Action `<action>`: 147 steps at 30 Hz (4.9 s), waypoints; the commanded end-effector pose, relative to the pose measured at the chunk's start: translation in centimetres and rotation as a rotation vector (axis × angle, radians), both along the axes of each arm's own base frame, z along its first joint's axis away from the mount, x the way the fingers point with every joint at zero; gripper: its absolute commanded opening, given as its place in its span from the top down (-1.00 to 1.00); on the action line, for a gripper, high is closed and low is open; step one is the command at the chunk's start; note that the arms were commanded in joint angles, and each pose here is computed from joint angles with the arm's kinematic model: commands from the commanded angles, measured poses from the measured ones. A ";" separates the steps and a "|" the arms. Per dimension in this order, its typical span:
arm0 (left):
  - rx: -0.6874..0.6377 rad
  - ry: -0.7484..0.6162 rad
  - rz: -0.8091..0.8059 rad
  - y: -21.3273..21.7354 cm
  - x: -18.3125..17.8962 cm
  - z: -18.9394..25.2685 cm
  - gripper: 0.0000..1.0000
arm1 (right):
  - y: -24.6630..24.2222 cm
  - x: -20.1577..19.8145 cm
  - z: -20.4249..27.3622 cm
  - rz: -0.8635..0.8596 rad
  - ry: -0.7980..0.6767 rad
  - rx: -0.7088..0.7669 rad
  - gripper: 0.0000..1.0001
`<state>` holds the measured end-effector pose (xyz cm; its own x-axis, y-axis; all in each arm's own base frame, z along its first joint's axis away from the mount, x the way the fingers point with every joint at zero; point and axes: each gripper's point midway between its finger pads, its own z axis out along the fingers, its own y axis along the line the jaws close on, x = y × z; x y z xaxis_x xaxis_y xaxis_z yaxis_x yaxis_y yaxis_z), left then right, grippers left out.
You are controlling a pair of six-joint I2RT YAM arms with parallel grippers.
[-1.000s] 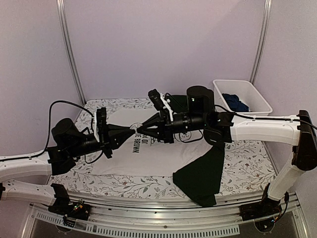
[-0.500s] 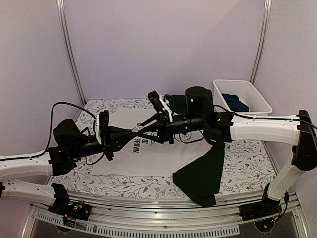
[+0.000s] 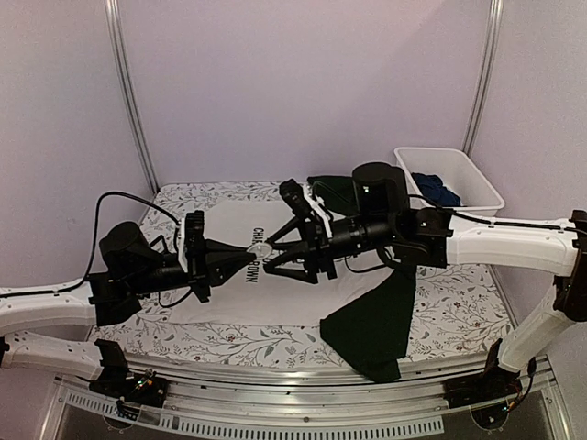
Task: Pin the brooch onto the clothing
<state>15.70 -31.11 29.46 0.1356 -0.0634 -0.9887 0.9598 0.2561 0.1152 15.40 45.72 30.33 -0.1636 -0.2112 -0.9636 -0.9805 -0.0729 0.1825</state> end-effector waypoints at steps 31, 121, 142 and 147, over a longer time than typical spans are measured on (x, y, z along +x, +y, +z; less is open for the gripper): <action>0.009 0.002 -0.056 -0.5 -0.9 0.9 1.00 | 0.3 0.7 0.9 -0.007 -0.017 -0.018 1.00; 0.365 0.479 0.240 -12.2 18.8 -21.0 -0.32 | -26.8 29.1 -28.7 -0.972 0.916 -0.471 0.63; 0.362 0.443 0.251 -12.4 17.8 -21.5 -0.31 | -27.3 24.7 -32.5 -1.027 0.946 -0.644 0.59; 0.367 0.428 0.250 -12.3 18.0 -21.5 -0.31 | -25.7 23.9 -30.8 -0.925 0.998 -0.577 0.67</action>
<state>34.01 -43.26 7.85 -0.3381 0.2661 -0.9027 0.8448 0.5086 -0.1665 43.93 19.72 1.75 -0.9238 0.0503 -0.3797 -0.1724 0.8307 0.5294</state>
